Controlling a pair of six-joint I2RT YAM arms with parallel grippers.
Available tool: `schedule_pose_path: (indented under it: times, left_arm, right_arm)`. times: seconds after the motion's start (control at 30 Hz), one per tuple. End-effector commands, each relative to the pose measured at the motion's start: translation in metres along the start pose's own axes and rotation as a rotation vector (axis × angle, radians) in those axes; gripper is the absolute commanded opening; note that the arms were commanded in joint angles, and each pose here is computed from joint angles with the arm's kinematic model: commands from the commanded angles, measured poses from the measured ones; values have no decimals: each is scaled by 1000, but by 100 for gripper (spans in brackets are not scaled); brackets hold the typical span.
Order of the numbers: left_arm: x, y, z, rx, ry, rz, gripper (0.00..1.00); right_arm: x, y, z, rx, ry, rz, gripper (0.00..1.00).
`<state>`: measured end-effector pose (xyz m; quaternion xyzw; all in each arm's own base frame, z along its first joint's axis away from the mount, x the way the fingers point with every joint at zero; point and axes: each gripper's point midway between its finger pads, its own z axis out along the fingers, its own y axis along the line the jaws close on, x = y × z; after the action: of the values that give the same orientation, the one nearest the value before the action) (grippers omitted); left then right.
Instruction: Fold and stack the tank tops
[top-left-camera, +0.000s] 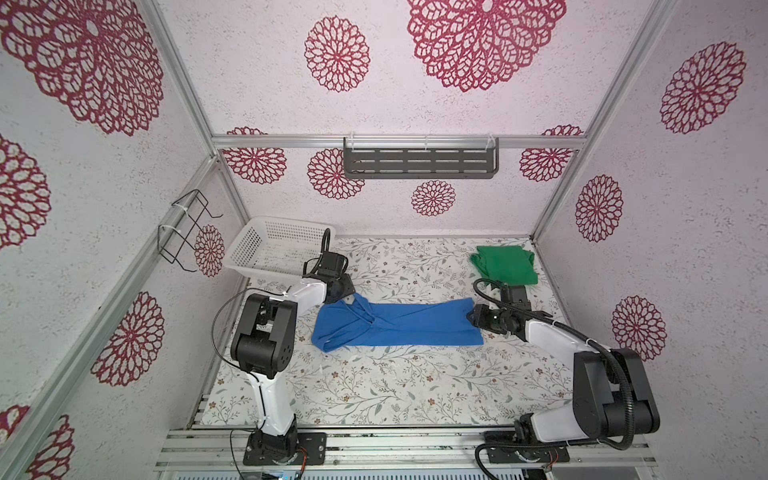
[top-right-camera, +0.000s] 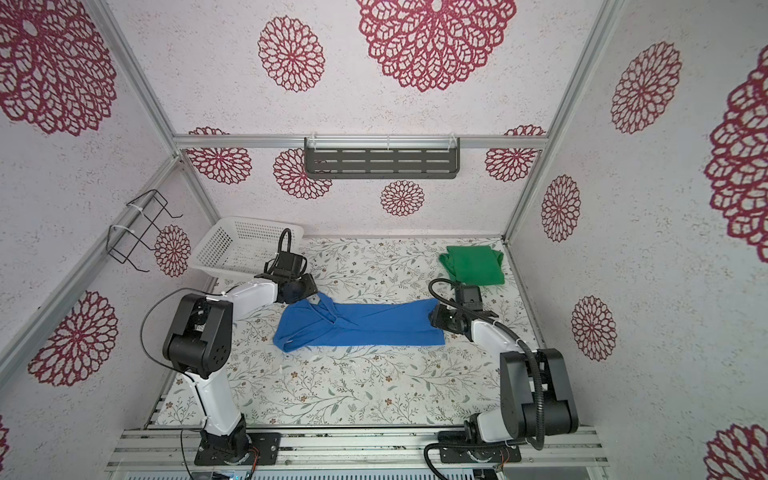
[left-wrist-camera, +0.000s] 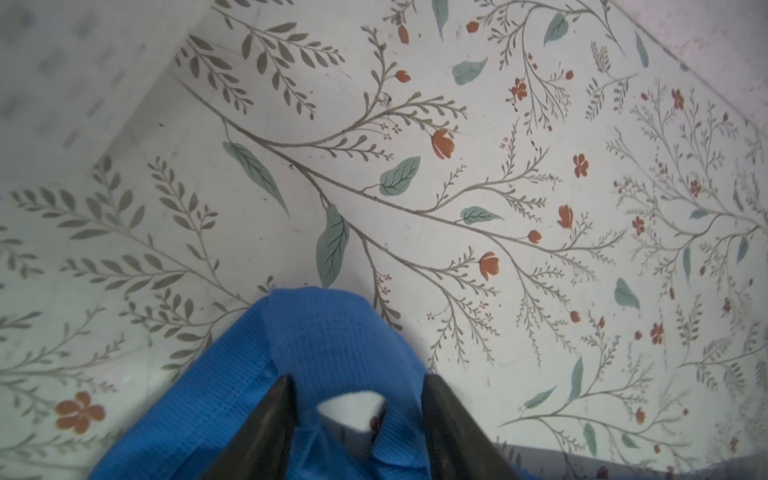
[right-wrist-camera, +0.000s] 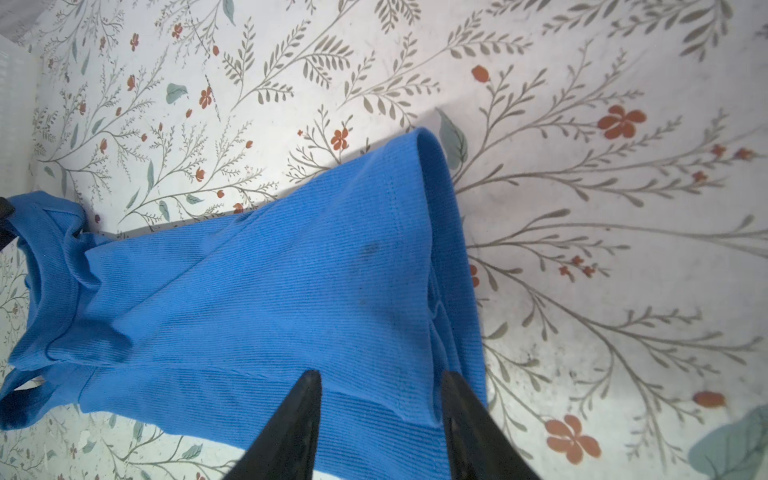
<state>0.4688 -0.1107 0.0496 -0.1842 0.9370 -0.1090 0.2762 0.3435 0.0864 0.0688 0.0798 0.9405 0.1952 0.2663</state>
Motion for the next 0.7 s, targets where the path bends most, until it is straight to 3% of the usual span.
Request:
schedule_pose_path:
  times: [0.0,0.17,0.23,0.47,0.67]
  left_arm:
    - [-3,0,1,6,7,-8,32]
    - [-2,5,-4,-2,6,-13,5]
    - [-5,6,-11,-1,-8,-13,0]
    - [-10,17,-51,-13,-95,-17,0]
    - [13,48,-68,-44,-157,-74,0]
  right_arm:
    - [-6,2,-9,6,-28,-32,50]
    - [-6,1,-9,11,-30,-33,50]
    - [-6,1,-9,15,-30,-37,50]
    - [-7,1,-9,16,-31,-40,50]
    - [-2,-1,-1,8,-14,-31,50]
